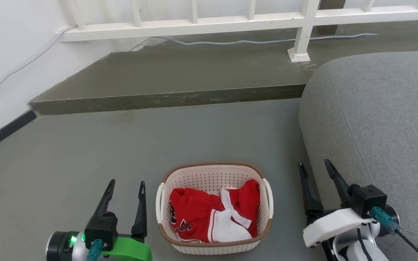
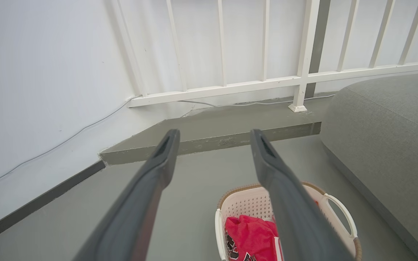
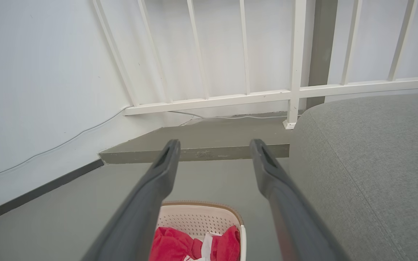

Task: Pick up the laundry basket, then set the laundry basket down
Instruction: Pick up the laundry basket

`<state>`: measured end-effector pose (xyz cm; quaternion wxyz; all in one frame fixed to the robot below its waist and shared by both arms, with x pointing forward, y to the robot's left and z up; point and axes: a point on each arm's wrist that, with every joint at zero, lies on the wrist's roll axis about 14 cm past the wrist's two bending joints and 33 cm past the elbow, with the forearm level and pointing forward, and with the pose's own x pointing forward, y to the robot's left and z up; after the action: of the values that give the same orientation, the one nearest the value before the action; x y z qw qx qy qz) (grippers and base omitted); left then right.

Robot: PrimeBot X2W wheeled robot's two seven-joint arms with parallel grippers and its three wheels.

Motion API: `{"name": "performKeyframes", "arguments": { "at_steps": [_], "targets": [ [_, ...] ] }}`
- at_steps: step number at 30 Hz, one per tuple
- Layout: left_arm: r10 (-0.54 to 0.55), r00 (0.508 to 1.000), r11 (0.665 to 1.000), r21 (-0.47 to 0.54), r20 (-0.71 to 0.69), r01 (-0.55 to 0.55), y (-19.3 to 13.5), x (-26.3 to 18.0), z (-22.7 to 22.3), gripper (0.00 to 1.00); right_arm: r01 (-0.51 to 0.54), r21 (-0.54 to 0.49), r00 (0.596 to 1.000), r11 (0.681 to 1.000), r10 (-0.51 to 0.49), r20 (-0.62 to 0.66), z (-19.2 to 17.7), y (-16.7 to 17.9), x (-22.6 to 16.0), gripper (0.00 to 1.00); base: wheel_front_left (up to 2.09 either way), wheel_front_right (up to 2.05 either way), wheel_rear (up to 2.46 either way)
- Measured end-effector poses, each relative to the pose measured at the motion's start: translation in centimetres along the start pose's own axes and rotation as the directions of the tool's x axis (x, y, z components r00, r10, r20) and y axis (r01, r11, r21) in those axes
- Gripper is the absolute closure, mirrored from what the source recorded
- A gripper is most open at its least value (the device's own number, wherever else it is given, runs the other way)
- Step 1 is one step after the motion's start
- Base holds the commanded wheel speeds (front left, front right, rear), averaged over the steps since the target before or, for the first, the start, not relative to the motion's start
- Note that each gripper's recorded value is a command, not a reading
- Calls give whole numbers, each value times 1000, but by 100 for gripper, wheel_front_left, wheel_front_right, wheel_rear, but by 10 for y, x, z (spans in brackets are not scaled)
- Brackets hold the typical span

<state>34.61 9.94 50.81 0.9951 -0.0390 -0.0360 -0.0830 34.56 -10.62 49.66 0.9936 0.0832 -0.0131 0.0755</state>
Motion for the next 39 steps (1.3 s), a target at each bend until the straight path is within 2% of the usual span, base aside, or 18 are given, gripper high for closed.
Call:
{"name": "performKeyframes", "arguments": {
  "at_steps": [17, 25, 39],
  "targets": [
    [1, 1000, 1000, -12, -12, -1, 0, 5, -4, 0, 2, 9, 1000, 1000, -2, -10, -3, -1, 5, 0, 0, 0, 0],
    [-2, 999, 1000, -19, -48, 1, 2, 23, -18, 0, 12, 22, 1000, 1000, -11, -25, -10, -9, 25, 0, 0, 0, 0],
    [16, 978, 999, -31, -208, -23, 15, 53, -78, 0, 72, 65, 988, 995, -62, -142, -54, -36, 60, 0, 0, 0, 0]
  ]
}}
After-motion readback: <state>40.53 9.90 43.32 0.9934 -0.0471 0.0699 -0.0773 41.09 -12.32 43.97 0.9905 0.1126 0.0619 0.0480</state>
